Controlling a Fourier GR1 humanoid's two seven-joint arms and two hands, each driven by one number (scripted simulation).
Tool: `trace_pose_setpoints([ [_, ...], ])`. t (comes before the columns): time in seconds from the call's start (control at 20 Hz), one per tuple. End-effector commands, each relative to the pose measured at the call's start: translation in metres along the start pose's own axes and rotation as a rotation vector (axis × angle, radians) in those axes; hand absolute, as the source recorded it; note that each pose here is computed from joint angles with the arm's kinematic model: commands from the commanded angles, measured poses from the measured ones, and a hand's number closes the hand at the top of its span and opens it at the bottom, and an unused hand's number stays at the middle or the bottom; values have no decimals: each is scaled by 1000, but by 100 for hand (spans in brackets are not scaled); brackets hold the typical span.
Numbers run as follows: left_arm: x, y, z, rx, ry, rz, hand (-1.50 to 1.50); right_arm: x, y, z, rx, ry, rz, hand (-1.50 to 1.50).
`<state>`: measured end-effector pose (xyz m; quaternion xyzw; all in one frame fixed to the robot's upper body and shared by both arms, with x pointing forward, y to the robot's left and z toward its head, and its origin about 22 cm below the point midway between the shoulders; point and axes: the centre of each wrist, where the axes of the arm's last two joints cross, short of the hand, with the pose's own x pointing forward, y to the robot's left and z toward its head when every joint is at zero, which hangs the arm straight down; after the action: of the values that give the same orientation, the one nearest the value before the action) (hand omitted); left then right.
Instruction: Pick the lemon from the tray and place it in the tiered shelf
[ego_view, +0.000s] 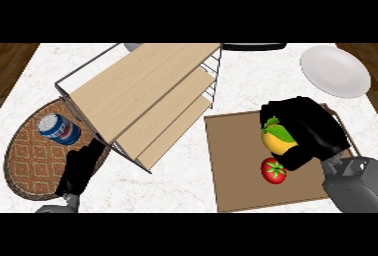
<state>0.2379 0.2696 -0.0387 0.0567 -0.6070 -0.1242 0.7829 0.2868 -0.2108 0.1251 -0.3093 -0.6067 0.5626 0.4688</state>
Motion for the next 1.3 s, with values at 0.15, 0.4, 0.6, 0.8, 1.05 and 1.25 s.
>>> trace_pose_setpoints([
  [0.15, -4, 2, 5, -4, -1, -5, 0, 10, -73, 17, -259, -101, -265, 150],
  [0.4, -9, 13, 0, -23, -16, -8, 0, 22, -112, 21, -314, -85, -306, 150],
  [0.6, -6, -5, -12, -17, 12, 1, 0, 42, -136, -18, -325, -62, -286, 150],
  [0.8, 17, -19, -7, -23, -15, -13, 0, 72, -147, -60, -354, -34, -278, 150],
  [1.05, 13, -9, -14, -30, -11, -16, 0, 74, -152, -108, -335, -29, -297, 150],
  [1.25, 31, 14, -5, -28, -21, -12, 0, 103, -121, -135, -329, -75, -224, 150],
])
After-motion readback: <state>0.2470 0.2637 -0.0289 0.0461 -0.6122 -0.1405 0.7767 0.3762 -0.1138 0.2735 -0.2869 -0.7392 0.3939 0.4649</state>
